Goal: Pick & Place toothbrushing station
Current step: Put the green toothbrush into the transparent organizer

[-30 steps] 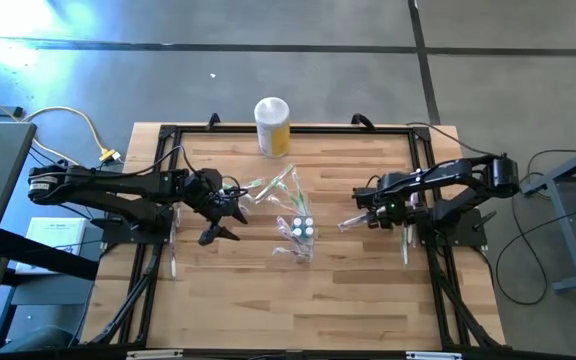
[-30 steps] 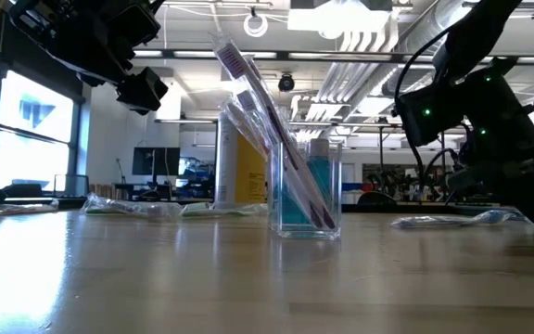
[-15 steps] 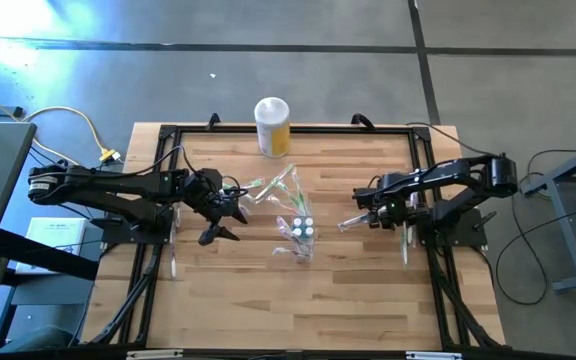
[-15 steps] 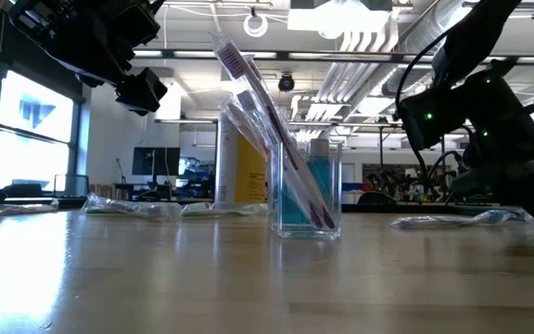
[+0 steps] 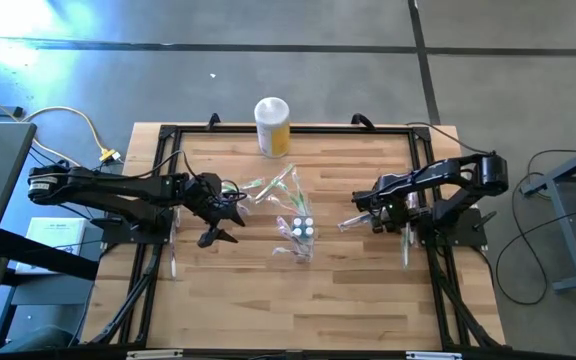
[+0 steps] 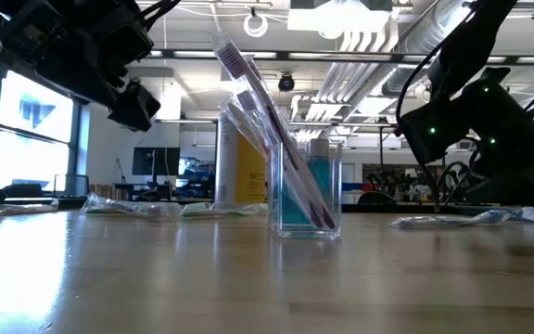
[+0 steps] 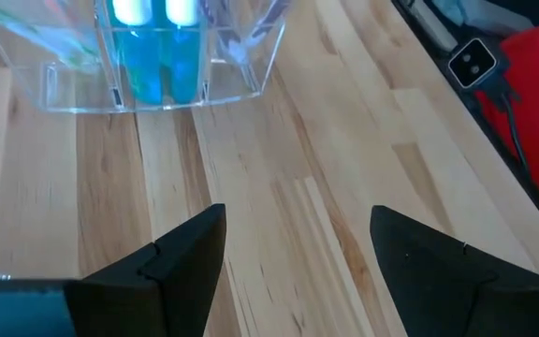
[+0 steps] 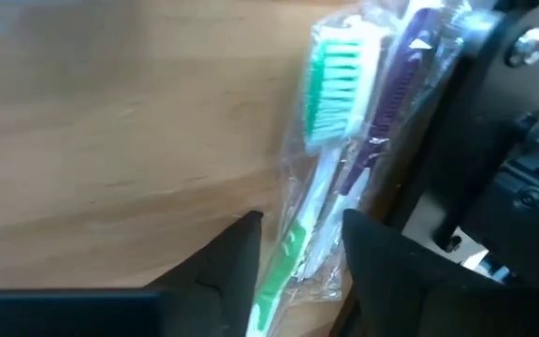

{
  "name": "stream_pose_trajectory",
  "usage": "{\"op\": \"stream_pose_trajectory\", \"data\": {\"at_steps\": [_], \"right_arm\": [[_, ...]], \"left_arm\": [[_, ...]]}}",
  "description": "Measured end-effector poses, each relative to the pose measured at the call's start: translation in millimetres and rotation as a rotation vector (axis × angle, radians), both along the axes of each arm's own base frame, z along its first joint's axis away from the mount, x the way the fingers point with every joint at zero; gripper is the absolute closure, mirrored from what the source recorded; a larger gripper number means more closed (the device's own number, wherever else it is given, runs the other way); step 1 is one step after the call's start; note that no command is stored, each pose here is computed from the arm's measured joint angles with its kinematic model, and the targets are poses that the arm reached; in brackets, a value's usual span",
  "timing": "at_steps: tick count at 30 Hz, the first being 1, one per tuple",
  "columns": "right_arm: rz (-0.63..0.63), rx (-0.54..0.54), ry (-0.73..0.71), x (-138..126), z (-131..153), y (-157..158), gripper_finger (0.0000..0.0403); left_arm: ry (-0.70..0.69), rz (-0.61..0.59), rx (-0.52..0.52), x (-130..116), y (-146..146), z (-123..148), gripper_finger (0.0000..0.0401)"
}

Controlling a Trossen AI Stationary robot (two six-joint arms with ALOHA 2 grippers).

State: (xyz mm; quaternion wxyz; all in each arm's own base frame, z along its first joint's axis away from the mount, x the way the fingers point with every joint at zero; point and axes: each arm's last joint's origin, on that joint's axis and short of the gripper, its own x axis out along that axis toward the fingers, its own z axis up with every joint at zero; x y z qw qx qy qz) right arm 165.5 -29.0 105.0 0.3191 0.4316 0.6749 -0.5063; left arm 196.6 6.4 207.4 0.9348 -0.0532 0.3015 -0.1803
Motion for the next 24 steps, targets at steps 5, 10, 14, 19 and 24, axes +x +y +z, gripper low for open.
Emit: {"op": "stream_pose_trajectory", "data": {"at_steps": [5, 10, 14, 19, 24], "right_arm": [[0.039, 0.010, -0.038, 2.3, -1.5, -0.4, 0.0329], [0.087, 0.019, -0.058, 3.2, -2.0, -0.6, 0.0389], [0.131, 0.013, -0.053, 5.2, -0.4, 1.7, 0.0388], [0.268, -0.090, -0.058, 21.8, 15.1, 8.6, 0.0395], [0.363, -0.179, -0.202, 48.3, 51.0, 26.3, 0.0401]], "left_arm": [[-0.017, 0.000, 0.002, 0.9, 0.1, 1.2, 0.0142], [-0.018, 0.000, 0.002, 1.0, 0.1, 1.2, 0.0142], [-0.020, 0.000, 0.002, 1.1, 0.1, 1.4, 0.0142], [-0.019, 0.000, 0.002, 1.0, 0.1, 1.3, 0.0142], [-0.020, 0.000, 0.002, 1.1, 0.2, 1.3, 0.0142]]}}
